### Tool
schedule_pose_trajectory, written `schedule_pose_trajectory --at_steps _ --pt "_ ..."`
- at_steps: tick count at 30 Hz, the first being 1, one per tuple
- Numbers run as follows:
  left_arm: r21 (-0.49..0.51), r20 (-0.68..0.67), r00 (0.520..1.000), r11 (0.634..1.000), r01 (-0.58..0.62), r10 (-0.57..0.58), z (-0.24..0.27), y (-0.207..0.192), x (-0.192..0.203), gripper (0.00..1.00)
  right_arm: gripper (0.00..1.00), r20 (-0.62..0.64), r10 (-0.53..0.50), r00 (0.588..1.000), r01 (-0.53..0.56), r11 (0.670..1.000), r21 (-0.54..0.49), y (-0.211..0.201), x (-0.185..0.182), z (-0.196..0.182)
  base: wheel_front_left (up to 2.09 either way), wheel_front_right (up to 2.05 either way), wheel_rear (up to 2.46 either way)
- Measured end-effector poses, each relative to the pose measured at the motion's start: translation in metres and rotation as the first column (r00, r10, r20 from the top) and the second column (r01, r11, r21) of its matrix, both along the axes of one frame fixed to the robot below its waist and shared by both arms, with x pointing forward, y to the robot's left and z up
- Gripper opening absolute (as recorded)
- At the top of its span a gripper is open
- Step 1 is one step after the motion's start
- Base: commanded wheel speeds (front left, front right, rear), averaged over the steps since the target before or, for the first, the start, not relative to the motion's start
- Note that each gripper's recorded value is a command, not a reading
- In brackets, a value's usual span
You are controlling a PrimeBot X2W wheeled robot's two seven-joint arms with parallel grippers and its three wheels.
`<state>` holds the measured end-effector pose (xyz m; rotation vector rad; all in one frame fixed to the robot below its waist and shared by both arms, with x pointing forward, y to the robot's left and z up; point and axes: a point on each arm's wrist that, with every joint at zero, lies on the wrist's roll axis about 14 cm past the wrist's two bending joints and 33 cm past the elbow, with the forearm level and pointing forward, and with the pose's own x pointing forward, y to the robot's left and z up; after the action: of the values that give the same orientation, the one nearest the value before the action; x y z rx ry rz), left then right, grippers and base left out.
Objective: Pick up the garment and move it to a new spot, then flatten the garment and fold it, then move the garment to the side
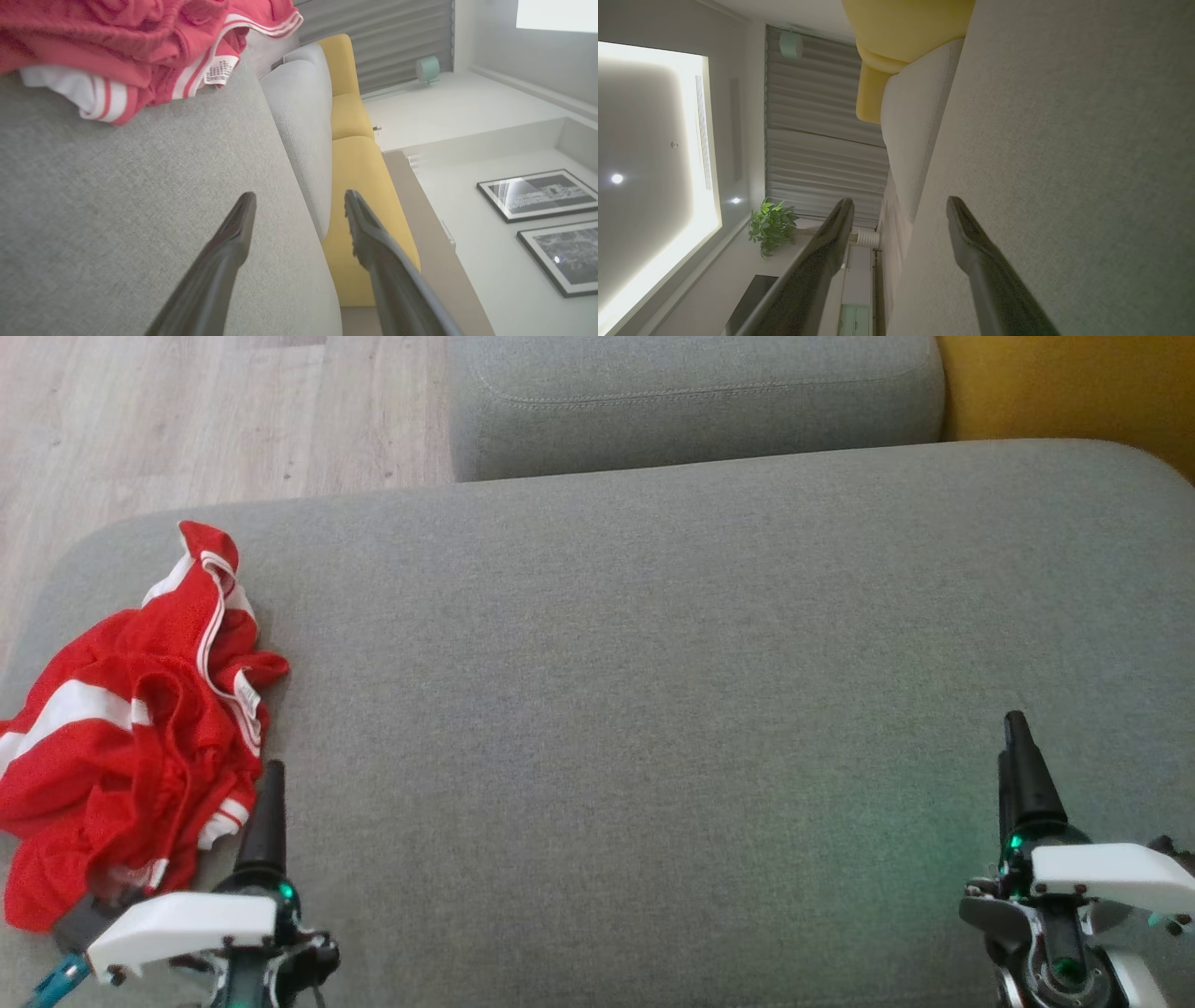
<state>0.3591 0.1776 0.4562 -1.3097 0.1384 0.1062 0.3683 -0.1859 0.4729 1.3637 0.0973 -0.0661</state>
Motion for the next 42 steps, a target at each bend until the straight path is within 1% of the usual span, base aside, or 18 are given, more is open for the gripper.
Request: schedule_pose_trajectory --at_steps 5,8,11,14,20,27,35,42 --pt "0.095 0.007 0.999 0.995 0.030 -0.031 0.004 -0.005 0.001 1.00 1.00 0.018 0.018 1.000 -0.017 0.997 -0.070 0.004 0.001 0.005 0.00 0.00 0.00" --pt "0.165 0.014 0.999 0.986 0.038 -0.041 0.007 -0.006 0.002 1.00 1.00 0.025 0.028 0.999 -0.025 0.992 -0.123 0.005 0.002 0.007 0.00 0.00 0.00" --pt "0.231 0.016 0.999 0.972 0.047 -0.052 0.010 -0.007 0.003 1.00 1.00 0.036 0.043 0.998 -0.036 0.982 -0.184 0.007 0.002 0.011 0.00 0.00 0.00" --pt "0.297 0.011 0.997 0.953 0.064 -0.071 0.010 -0.011 0.003 1.00 1.00 0.041 0.062 0.997 -0.049 0.966 -0.255 0.009 0.002 0.013 0.00 0.00 0.00" --pt "0.405 0.011 0.995 0.910 0.082 -0.095 0.013 -0.016 0.005 1.00 1.00 0.071 0.105 0.992 -0.068 0.915 -0.397 0.014 0.007 0.023 0.00 0.00 0.00" --pt "0.535 0.012 0.993 0.839 0.095 -0.120 0.019 -0.021 0.007 1.00 1.00 0.080 0.144 0.986 -0.081 0.850 -0.521 0.021 0.006 0.027 0.00 0.00 0.00" --pt "0.630 0.018 0.991 0.771 0.093 -0.134 0.023 -0.025 0.007 1.00 1.00 0.087 0.179 0.980 -0.088 0.783 -0.616 0.029 0.006 0.029 0.00 0.00 0.00" --pt "0.703 0.031 0.987 0.705 0.089 -0.156 0.028 -0.029 0.009 1.00 1.00 0.096 0.211 0.973 -0.087 0.714 -0.694 0.034 0.006 0.032 0.00 0.00 0.00"
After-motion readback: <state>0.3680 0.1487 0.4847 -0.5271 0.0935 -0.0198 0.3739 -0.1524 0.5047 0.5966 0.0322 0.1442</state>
